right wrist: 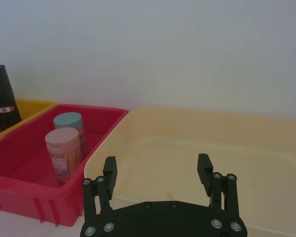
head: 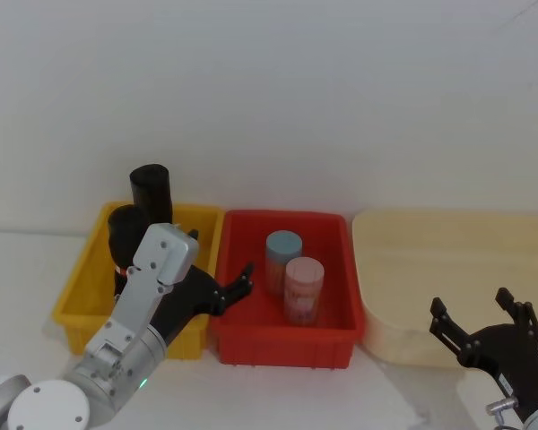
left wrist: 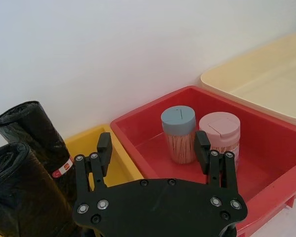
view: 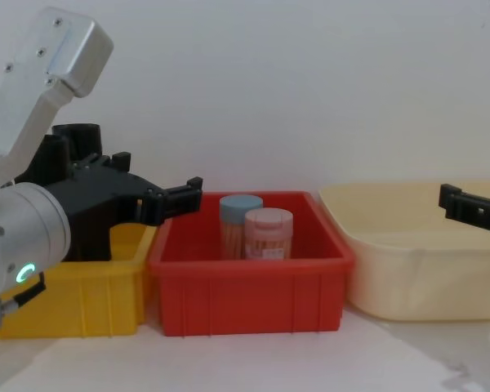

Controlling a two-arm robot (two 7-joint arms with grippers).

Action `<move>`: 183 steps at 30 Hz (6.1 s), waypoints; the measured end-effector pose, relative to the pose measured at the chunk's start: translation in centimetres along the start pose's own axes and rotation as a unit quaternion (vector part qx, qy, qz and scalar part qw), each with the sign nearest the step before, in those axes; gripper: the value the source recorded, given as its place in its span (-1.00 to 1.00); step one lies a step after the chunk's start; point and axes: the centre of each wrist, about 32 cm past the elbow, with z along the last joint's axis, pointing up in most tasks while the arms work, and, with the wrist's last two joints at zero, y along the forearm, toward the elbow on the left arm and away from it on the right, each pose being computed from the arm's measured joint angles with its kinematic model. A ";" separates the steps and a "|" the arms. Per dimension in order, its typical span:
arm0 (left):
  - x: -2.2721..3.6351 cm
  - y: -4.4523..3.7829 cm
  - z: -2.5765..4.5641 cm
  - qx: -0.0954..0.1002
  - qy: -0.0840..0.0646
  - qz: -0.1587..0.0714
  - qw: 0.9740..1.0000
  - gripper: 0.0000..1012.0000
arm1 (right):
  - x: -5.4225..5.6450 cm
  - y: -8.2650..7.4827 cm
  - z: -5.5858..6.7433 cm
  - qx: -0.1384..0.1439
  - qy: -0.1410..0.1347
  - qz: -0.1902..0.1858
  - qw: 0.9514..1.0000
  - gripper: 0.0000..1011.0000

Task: Pick up the garbage bag with the one hand and transfer it to the other hand.

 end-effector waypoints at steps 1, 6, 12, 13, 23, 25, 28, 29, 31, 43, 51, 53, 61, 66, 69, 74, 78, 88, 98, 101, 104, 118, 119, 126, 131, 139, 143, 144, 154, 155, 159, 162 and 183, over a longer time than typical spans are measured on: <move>0.00 0.00 0.00 0.000 0.000 0.000 1.000 0.98 | 0.0 0.0 0.0 0.000 0.000 0.000 1.000 0.99; 0.00 0.00 0.00 0.000 0.000 0.000 1.000 0.98 | 0.0 0.0 0.0 0.000 0.000 0.000 1.000 0.99; 0.00 0.00 0.00 0.000 0.000 0.000 1.000 0.98 | 0.0 0.0 0.0 0.000 0.000 0.000 1.000 0.99; 0.00 0.00 0.00 0.000 0.000 0.000 1.000 0.98 | 0.0 0.0 0.0 0.000 0.000 0.000 1.000 0.99; 0.00 0.00 0.00 0.000 0.000 0.000 1.000 0.98 | 0.0 0.0 0.0 0.000 0.000 0.000 1.000 0.99; 0.00 0.00 0.00 0.000 0.000 0.000 1.000 0.98 | 0.0 0.0 0.0 0.000 0.000 0.000 1.000 0.99; 0.00 0.00 0.00 0.000 0.000 0.000 1.000 0.98 | 0.0 0.0 0.0 0.000 0.000 0.000 1.000 0.99; 0.00 0.00 0.00 0.000 0.000 0.000 1.000 0.98 | 0.0 0.0 0.0 0.000 0.000 0.000 1.000 0.99; 0.00 0.00 0.00 0.000 0.000 0.000 1.000 0.98 | 0.0 0.0 0.0 0.000 0.000 0.000 1.000 0.99; 0.00 0.00 0.00 0.000 0.000 0.000 1.000 0.98 | 0.3 -0.2 0.0 -0.002 -0.001 0.004 1.000 0.99; 0.00 0.00 0.00 0.000 0.000 0.000 1.000 0.98 | 1.2 -0.9 0.6 -0.007 0.000 0.028 1.000 0.99; 0.00 0.00 0.00 0.000 0.000 0.000 1.000 0.98 | 1.3 -1.0 0.8 -0.009 0.000 0.037 0.999 0.99; 0.00 0.00 0.00 0.000 0.000 0.000 1.000 0.98 | 1.6 -1.2 1.6 -0.011 -0.001 0.073 0.997 0.99; 0.00 0.00 0.00 0.000 0.000 0.000 1.000 0.98 | 1.2 -0.7 2.1 -0.014 -0.001 0.100 0.995 0.99; 0.00 0.00 0.00 0.000 0.000 0.000 1.000 0.98 | 0.7 0.0 2.5 -0.018 -0.003 0.123 0.992 0.99; 0.00 0.00 0.00 0.000 0.000 0.000 1.000 0.98 | 0.1 1.3 2.8 -0.025 -0.005 0.145 0.989 0.99; 0.00 0.00 0.00 0.000 0.000 0.000 1.000 0.98 | -0.5 2.3 2.8 -0.032 -0.009 0.159 0.987 0.99; 0.00 0.00 0.00 0.000 0.000 0.000 1.000 0.98 | -1.7 5.6 2.9 -0.048 -0.023 0.181 0.982 0.99; 0.00 0.00 0.00 0.000 0.000 0.000 1.000 0.98 | -2.8 8.4 3.1 -0.060 -0.045 0.191 0.979 0.99; 0.00 0.00 0.00 0.000 0.000 0.000 1.000 0.98 | -3.0 8.9 3.1 -0.063 -0.051 0.195 0.978 0.99; 0.00 0.00 0.00 0.000 0.000 0.000 1.000 0.98 | -3.4 9.8 3.2 -0.067 -0.062 0.200 0.976 0.99; 0.00 0.00 0.00 0.000 0.000 0.000 1.000 0.98 | -4.1 12.3 3.2 -0.092 -0.096 0.213 0.968 0.99; 0.00 0.00 0.00 0.000 0.000 0.000 1.000 0.98 | -4.1 12.4 3.2 -0.093 -0.098 0.214 0.968 0.99; 0.00 0.00 0.00 0.000 0.000 0.000 1.000 0.98 | -4.2 13.4 3.2 -0.101 -0.109 0.214 0.965 0.99; 0.00 0.00 0.00 0.000 0.000 0.000 1.000 0.98 | -4.2 14.2 3.2 -0.105 -0.116 0.211 0.965 0.99; 0.00 0.00 0.00 0.000 0.000 0.000 1.000 0.98 | -4.2 15.1 3.2 -0.110 -0.122 0.208 0.964 0.99; 0.00 0.00 0.00 0.000 0.000 0.000 1.000 0.98 | -4.3 15.5 3.1 -0.113 -0.126 0.209 0.963 0.99; 0.00 0.00 0.00 0.000 0.000 0.000 1.000 0.98 | -4.3 15.5 3.1 -0.114 -0.126 0.209 0.963 0.99; 0.00 0.00 0.00 0.000 0.000 0.000 1.000 0.98 | -4.6 16.1 2.8 -0.121 -0.132 0.214 0.960 0.99; 0.00 0.00 0.00 0.000 0.000 0.000 1.000 0.98 | -4.7 16.2 2.7 -0.122 -0.133 0.214 0.960 0.99; 0.00 0.00 0.00 0.000 0.000 0.000 1.000 0.98 | -4.8 16.4 2.6 -0.124 -0.136 0.216 0.959 0.99; 0.00 0.00 0.00 0.000 0.000 0.000 1.000 0.98 | -4.9 16.5 2.6 -0.125 -0.136 0.217 0.959 0.99; 0.00 0.00 0.00 0.000 0.000 0.000 1.000 0.98 | -5.1 16.8 2.3 -0.129 -0.140 0.219 0.957 0.37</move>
